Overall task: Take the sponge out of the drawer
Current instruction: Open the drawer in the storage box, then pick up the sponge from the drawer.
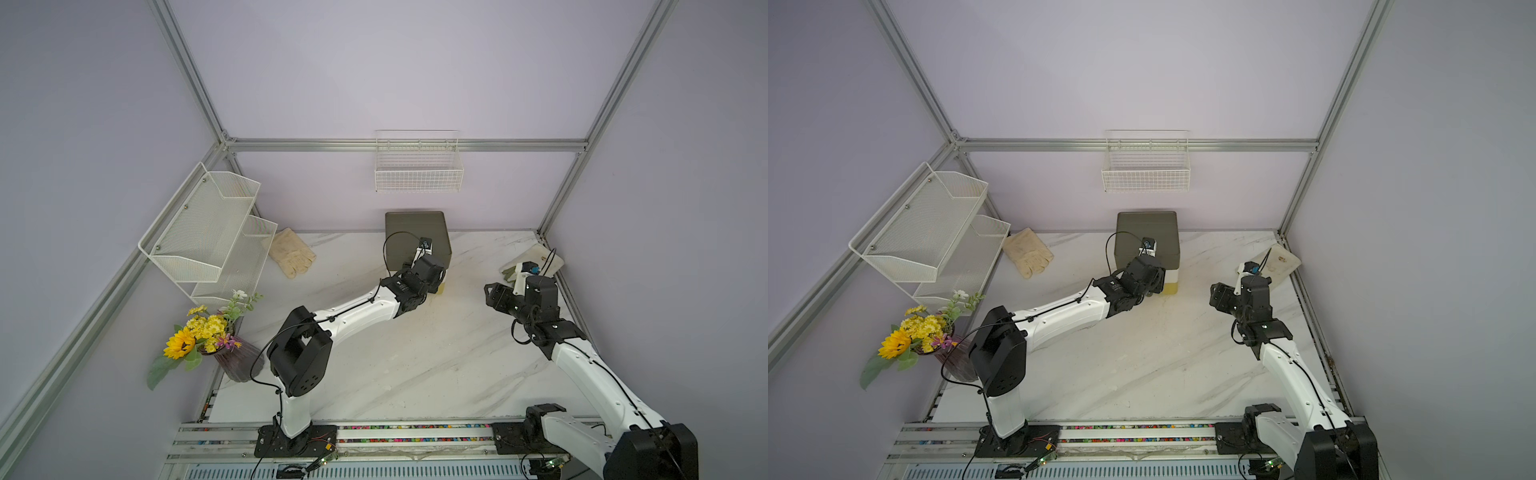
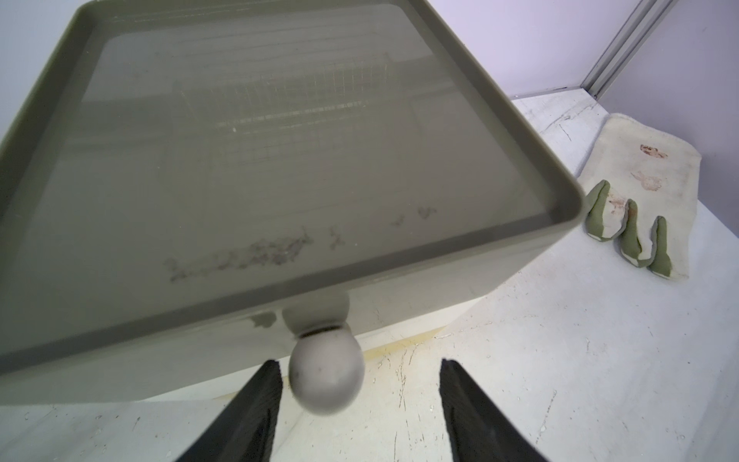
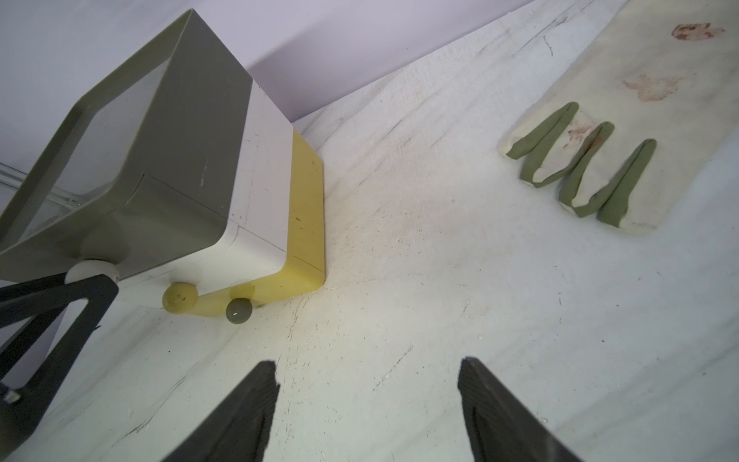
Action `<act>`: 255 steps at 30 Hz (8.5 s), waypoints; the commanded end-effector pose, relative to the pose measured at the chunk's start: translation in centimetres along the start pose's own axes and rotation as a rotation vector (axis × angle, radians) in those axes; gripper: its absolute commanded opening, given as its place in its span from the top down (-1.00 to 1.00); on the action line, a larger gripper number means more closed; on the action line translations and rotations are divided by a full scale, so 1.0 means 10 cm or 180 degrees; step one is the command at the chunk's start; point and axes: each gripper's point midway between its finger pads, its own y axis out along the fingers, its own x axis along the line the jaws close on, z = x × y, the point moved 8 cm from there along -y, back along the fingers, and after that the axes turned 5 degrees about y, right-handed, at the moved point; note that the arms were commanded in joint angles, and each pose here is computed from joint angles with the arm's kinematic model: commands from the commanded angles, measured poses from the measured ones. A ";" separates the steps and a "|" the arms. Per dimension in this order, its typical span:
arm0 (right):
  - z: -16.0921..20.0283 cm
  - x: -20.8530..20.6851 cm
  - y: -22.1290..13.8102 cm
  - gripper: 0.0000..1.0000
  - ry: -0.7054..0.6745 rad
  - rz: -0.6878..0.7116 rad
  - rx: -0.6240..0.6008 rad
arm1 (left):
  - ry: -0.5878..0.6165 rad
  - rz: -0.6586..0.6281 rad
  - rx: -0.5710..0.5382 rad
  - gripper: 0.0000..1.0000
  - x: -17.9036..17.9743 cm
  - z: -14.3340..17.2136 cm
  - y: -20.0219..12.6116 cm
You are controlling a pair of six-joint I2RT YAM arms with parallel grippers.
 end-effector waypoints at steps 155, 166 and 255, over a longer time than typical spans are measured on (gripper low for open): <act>0.08 -0.05 0.05 -0.52 -0.0068 -0.0023 0.0103 | -0.0475 -0.0028 0.0348 -0.92 0.07 -0.31 -0.77; 0.08 -0.05 0.04 -0.52 -0.0062 -0.0021 0.0103 | -0.0705 -0.0177 0.0574 -0.87 0.07 -0.25 -0.59; 0.15 -0.08 0.13 -0.54 -0.0050 -0.0002 0.0243 | -0.0320 -0.0853 0.0398 -0.19 1.57 0.04 -1.19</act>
